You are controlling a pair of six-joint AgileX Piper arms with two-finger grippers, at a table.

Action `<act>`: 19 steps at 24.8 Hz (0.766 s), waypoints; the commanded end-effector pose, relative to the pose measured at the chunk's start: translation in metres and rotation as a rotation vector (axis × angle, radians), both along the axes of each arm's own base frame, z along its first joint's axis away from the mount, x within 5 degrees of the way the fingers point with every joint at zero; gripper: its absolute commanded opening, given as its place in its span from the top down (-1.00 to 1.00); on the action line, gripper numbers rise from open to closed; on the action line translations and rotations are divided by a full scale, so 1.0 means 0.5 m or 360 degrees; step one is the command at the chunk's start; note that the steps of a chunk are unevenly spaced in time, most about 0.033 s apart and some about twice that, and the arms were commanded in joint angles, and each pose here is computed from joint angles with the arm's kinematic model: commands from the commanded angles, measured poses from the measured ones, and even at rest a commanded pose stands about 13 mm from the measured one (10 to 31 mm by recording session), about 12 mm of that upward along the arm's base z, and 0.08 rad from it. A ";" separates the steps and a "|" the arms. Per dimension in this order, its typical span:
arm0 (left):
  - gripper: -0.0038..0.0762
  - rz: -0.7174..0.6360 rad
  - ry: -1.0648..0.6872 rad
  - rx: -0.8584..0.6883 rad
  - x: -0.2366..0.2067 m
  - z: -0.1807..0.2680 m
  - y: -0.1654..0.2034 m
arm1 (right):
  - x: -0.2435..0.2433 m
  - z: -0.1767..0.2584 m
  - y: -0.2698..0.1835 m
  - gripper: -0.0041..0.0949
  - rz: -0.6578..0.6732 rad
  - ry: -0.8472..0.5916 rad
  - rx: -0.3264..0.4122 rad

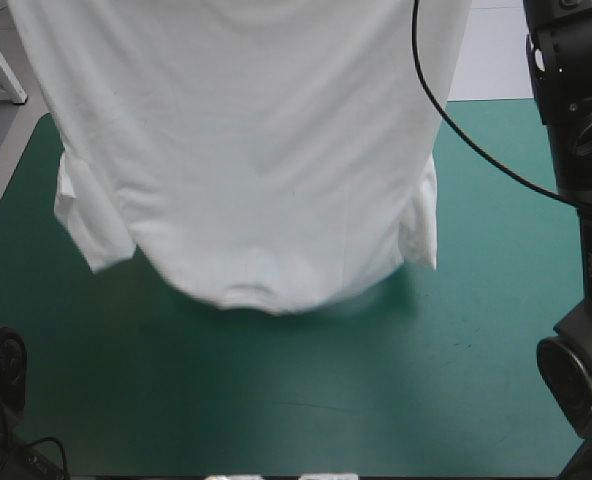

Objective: Fold the cloth

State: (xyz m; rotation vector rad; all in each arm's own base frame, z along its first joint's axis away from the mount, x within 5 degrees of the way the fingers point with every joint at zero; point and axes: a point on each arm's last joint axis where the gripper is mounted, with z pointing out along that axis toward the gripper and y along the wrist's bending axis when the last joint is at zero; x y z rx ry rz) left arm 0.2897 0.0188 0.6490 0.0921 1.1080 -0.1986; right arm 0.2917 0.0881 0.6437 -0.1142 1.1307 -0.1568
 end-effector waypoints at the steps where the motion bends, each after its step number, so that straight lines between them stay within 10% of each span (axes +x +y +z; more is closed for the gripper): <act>1: 0.93 0.0024 -0.0308 -0.0037 -0.033 0.042 -0.020 | -0.071 0.063 -0.056 0.95 -0.0028 -0.0280 0.0067; 6: 0.93 -0.0028 0.0015 0.0188 0.050 -0.022 -0.045 | -0.012 -0.015 -0.070 0.95 -0.0054 0.0363 0.0205; 11: 0.93 -0.0026 0.0943 0.0112 0.167 -0.178 -0.031 | 0.119 -0.181 -0.061 0.95 -0.0035 0.1250 0.0229; 19: 0.93 0.0115 0.1587 0.0138 0.269 -0.361 -0.043 | 0.233 -0.341 -0.031 0.95 0.0098 0.1718 0.0190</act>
